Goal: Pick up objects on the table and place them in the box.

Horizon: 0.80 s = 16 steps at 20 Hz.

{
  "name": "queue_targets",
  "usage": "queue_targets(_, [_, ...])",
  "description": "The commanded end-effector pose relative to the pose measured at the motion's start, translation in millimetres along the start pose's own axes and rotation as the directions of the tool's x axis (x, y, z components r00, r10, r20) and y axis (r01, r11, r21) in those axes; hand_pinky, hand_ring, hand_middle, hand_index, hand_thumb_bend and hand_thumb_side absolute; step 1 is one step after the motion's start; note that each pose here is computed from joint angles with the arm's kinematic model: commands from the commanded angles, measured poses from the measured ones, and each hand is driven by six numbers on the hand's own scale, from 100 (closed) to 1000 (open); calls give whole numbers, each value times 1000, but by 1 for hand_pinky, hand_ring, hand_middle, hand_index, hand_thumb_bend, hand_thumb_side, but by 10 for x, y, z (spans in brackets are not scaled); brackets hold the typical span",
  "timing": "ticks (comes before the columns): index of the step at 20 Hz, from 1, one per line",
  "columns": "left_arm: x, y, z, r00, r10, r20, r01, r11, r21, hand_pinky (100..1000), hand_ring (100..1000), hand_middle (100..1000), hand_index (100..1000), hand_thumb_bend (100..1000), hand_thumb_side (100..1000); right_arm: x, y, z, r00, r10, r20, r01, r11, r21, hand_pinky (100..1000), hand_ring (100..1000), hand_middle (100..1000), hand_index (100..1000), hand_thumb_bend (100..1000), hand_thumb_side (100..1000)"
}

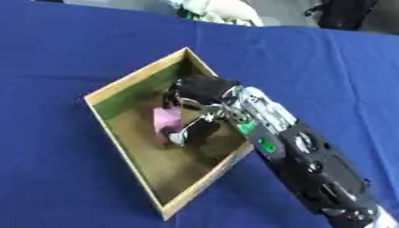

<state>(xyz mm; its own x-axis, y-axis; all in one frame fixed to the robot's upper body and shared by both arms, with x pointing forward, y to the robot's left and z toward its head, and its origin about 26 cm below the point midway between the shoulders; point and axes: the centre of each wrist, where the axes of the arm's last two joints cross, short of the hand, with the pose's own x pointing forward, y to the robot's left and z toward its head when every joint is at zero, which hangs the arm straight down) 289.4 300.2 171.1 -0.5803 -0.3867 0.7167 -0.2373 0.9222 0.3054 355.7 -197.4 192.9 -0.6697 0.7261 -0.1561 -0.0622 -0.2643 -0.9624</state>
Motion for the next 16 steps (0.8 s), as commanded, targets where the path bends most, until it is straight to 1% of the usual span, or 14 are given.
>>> queue_targets(1, [71,18,-39,999,-12,32,12,1000,-11,950,857,1000,677,100,918,-59,34,35,996,84,-27,-81,994,78,928,925,788,894,110,586])
queue_targets(4, [74,19,-44,999,-11,33,12,1000,-14,950,857,1000,677,100,916,-85,-48,114,989,141,-39,-137,988,76,946,932,800,904,177,603])
queue_targets(5, [75,20,-46,999,-11,34,12,1000,-15,950,857,1000,677,100,918,-99,-75,145,987,155,-46,-152,986,72,948,932,801,905,154,600])
queue_targets(6, [76,22,-47,999,-12,35,12,1000,-15,950,857,1000,677,100,914,-109,-101,175,985,166,-52,-163,984,67,951,933,802,905,203,617])
queue_targets(10, [76,23,-48,999,-12,35,13,1000,-19,950,857,1000,677,100,912,-132,-242,292,979,187,-84,-187,982,12,946,926,792,905,199,640])
queue_targets(14, [75,24,-46,999,-15,33,15,1000,-22,950,857,1000,677,100,912,-113,-401,389,980,173,-100,-180,981,-67,935,918,785,906,189,667])
queue_targets(16, [77,24,-49,999,-15,35,16,1000,-25,949,862,1000,677,100,912,-105,-459,432,980,170,-104,-180,980,-89,936,917,784,907,184,677])
